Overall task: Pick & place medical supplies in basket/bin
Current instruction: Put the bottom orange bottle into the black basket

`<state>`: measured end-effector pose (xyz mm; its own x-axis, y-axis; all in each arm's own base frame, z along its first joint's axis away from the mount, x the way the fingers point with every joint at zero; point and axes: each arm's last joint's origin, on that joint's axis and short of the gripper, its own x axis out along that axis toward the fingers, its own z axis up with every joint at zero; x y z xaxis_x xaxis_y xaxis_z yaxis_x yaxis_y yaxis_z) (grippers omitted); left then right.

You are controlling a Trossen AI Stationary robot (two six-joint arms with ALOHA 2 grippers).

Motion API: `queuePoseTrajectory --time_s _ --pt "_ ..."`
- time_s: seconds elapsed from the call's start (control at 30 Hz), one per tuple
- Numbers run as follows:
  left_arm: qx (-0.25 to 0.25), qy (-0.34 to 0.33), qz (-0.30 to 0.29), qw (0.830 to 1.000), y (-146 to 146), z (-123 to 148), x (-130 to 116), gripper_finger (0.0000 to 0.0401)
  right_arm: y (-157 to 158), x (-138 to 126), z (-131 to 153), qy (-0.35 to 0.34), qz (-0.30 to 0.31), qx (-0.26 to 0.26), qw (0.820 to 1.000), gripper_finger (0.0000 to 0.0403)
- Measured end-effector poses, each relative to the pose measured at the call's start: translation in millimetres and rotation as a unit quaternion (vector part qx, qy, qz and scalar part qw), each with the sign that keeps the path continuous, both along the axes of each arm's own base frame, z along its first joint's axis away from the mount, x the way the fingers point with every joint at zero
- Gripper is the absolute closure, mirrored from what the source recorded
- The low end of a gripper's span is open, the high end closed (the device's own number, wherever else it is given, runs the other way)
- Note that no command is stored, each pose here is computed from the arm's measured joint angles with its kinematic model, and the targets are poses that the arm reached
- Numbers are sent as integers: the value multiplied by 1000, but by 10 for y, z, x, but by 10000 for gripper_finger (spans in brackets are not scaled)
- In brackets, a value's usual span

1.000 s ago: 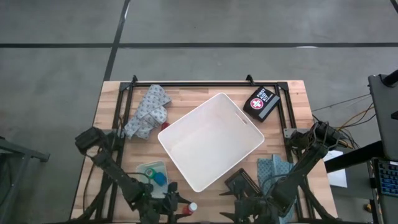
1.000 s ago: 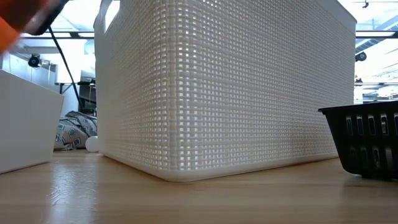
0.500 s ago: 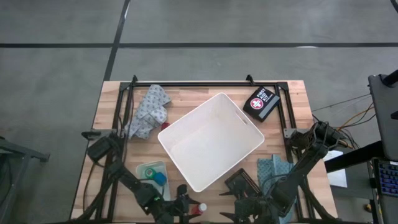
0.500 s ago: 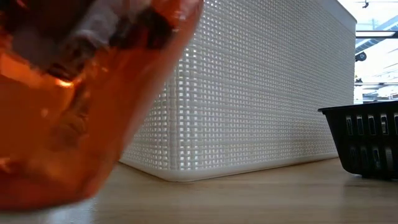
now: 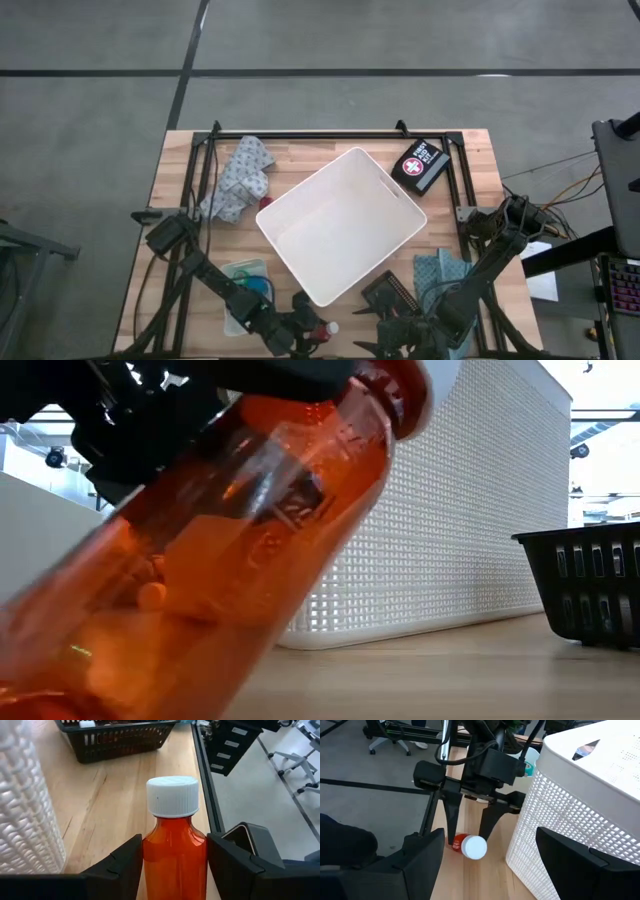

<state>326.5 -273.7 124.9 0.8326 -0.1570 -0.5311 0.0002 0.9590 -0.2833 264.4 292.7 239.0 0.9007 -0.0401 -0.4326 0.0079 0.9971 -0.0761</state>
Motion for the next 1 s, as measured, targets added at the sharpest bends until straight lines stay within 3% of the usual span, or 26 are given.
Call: queuePoseTrajectory --time_s 1.0 --pt "-11 48 9 999 12 -91 -53 193 0 0 0 0 0 0 1000 92"
